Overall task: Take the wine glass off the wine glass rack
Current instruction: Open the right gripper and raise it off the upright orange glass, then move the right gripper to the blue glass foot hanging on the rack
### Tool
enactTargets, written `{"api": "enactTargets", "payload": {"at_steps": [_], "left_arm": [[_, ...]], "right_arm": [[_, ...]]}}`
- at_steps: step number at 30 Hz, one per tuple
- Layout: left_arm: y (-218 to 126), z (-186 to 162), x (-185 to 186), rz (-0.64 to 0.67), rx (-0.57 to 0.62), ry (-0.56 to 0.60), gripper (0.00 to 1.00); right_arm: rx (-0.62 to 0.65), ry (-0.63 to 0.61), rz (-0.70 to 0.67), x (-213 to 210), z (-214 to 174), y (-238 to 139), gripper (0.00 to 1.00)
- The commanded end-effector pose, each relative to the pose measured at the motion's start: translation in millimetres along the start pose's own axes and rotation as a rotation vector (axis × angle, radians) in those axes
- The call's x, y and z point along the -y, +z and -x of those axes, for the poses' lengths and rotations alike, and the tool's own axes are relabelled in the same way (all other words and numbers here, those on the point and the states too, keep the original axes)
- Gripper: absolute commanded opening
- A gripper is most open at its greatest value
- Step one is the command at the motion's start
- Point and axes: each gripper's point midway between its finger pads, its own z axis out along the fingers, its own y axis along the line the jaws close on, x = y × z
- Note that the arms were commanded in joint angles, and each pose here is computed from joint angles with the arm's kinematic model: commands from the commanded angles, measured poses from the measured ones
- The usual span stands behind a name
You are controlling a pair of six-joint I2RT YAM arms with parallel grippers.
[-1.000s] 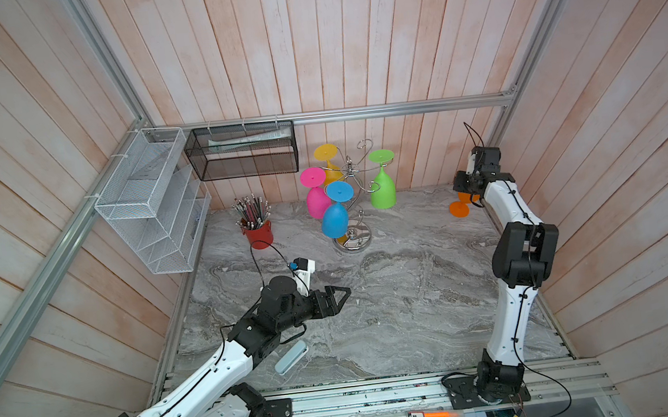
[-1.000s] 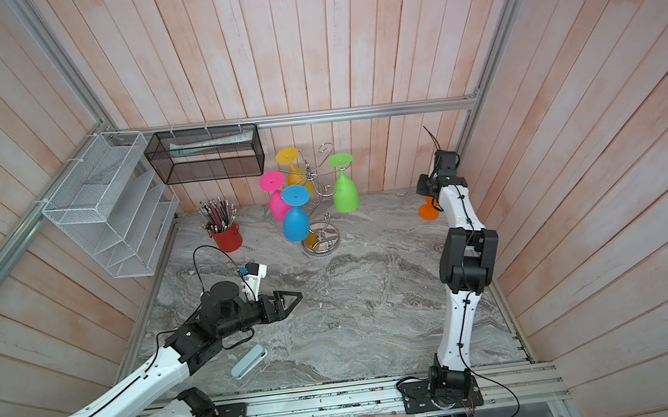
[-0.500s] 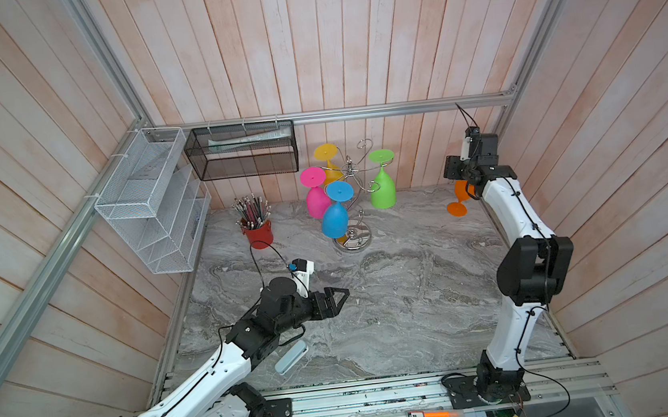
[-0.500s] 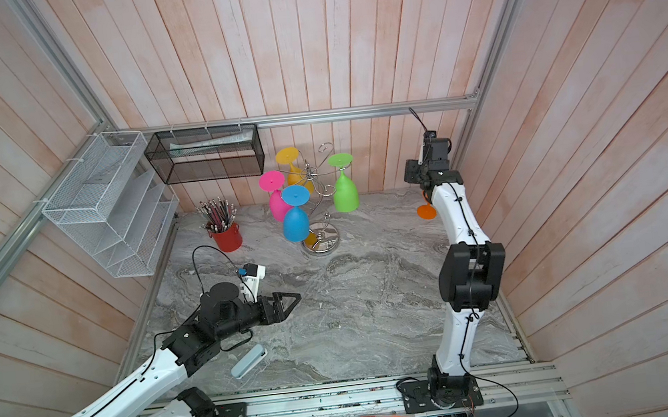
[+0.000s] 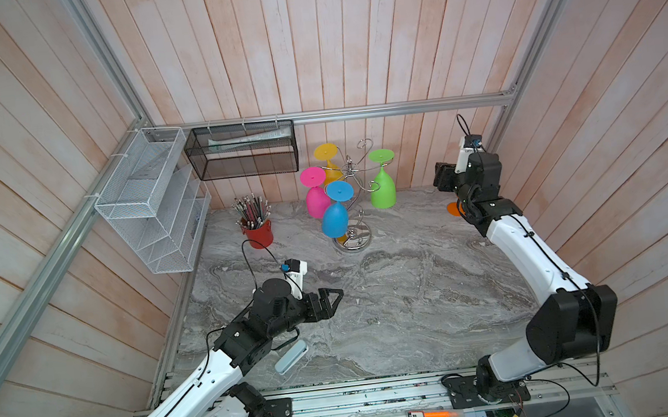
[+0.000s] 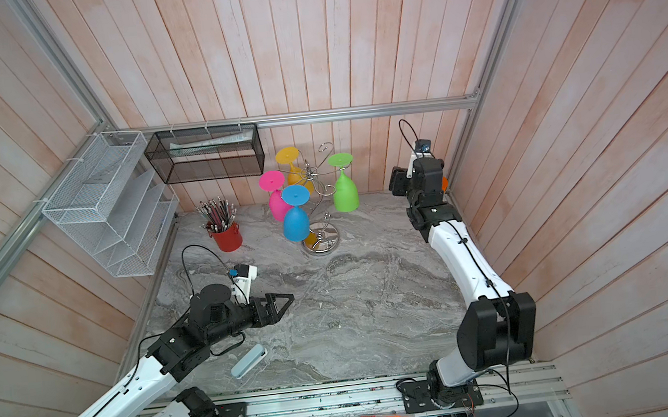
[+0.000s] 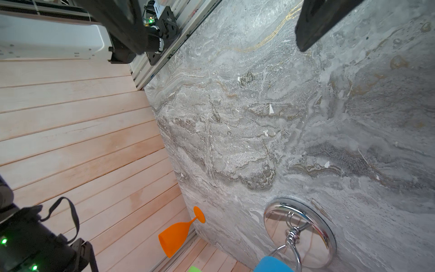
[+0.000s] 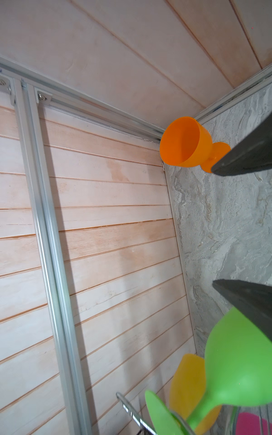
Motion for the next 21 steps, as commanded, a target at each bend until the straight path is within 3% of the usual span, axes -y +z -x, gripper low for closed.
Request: {"api": "enactTargets", "payload": {"at_steps": [1,5,11,16,21], "left_arm": [[-11.8,8.6,-0.3,0.059,0.012,0.025,1.00],[-17.6,20.4,0.0,0.112,0.042,0.016,0.99],[-33.2,49.0,0.1,0.162,0.195,-0.033,0.96],[-44.9,76.4,0.6,0.216,0.306,-0.059,0.93],[-48.8,101.8,9.1,0.236,0.379,-0.073,0.91]], "right_arm": [[0.176,0.121,0.070,-19.5,31.7,-23.7,0.69],[0.186,0.105,0.145,-47.3,23.7,-34.5,0.69],[0.195,0.135,0.289,-68.0,4.4,-52.4,0.69],[0.093,0.081,0.455,-122.1,-17.9,-46.8,0.68],[0.066,0.139,0.566,-147.2,-31.7,-52.6,0.65]]}}
